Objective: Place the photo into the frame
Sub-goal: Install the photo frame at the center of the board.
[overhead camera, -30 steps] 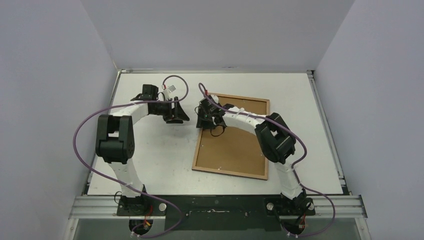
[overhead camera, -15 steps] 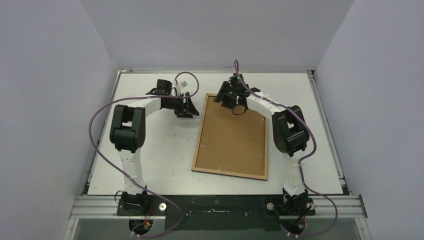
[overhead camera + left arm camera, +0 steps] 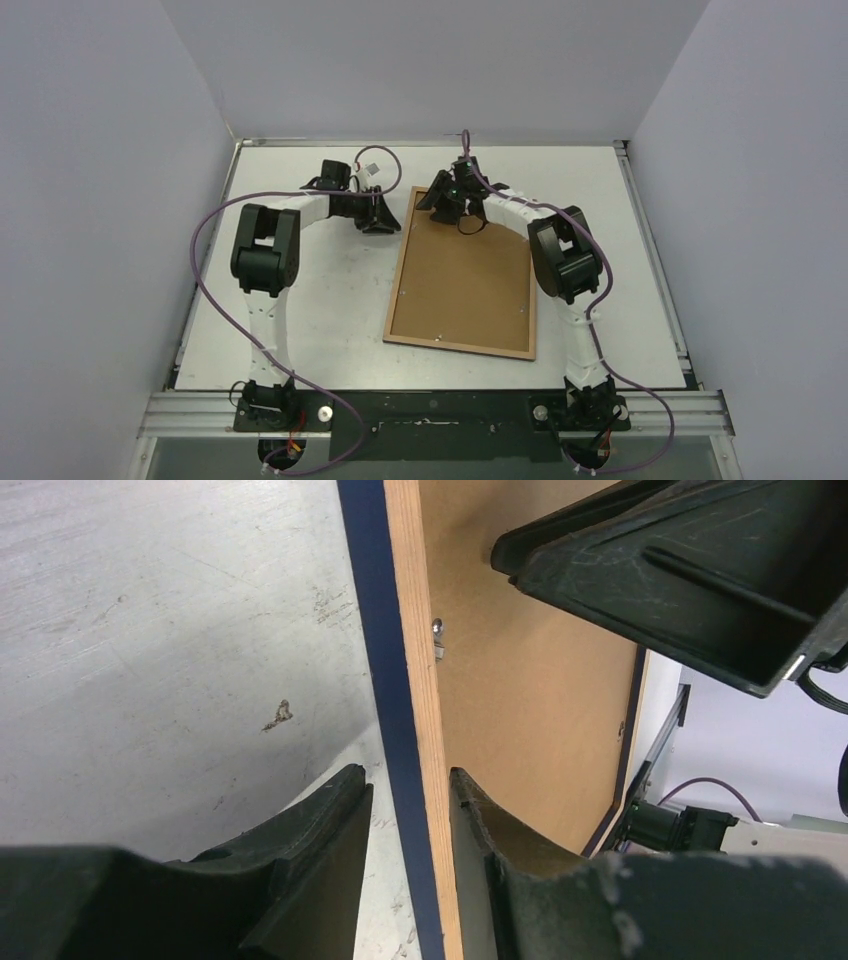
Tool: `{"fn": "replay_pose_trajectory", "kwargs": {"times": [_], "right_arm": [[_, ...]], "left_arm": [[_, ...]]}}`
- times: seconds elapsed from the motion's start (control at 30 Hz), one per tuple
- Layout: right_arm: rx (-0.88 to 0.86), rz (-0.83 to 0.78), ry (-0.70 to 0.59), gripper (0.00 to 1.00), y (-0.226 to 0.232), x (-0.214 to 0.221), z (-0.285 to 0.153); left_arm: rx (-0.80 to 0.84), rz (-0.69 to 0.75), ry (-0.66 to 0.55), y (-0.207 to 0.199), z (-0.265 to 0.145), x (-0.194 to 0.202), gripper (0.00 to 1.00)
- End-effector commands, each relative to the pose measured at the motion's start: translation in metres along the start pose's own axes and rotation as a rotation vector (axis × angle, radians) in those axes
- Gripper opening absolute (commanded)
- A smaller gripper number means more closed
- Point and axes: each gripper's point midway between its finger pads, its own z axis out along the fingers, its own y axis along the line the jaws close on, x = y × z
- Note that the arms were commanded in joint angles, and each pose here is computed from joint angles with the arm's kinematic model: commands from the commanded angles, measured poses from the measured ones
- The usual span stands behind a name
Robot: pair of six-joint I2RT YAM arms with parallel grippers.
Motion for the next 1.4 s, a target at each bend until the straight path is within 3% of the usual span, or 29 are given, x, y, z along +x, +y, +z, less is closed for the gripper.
{"fn": "replay_pose_trajectory", "kwargs": {"times": [0.0,0.7,1.37], "right_arm": [[-0.079,0.014,-0.006,0.49,0.022,-0.002,0.002],[-0.1,0.057,0.082,0.47,0.02,0.036,0.005],[-0.077,0.107,0.132,0.47,0.008,0.07,-0.006]], "left_arm": [[0.023,0.038,-0.02,-0.006,0.007,-0.006,0.32],[-0.022,0.052,0.039,0.009,0.024,0.019,0.24],[-0.014,0.048,0.044,0.009,0.024,0.021,0.23]]}}
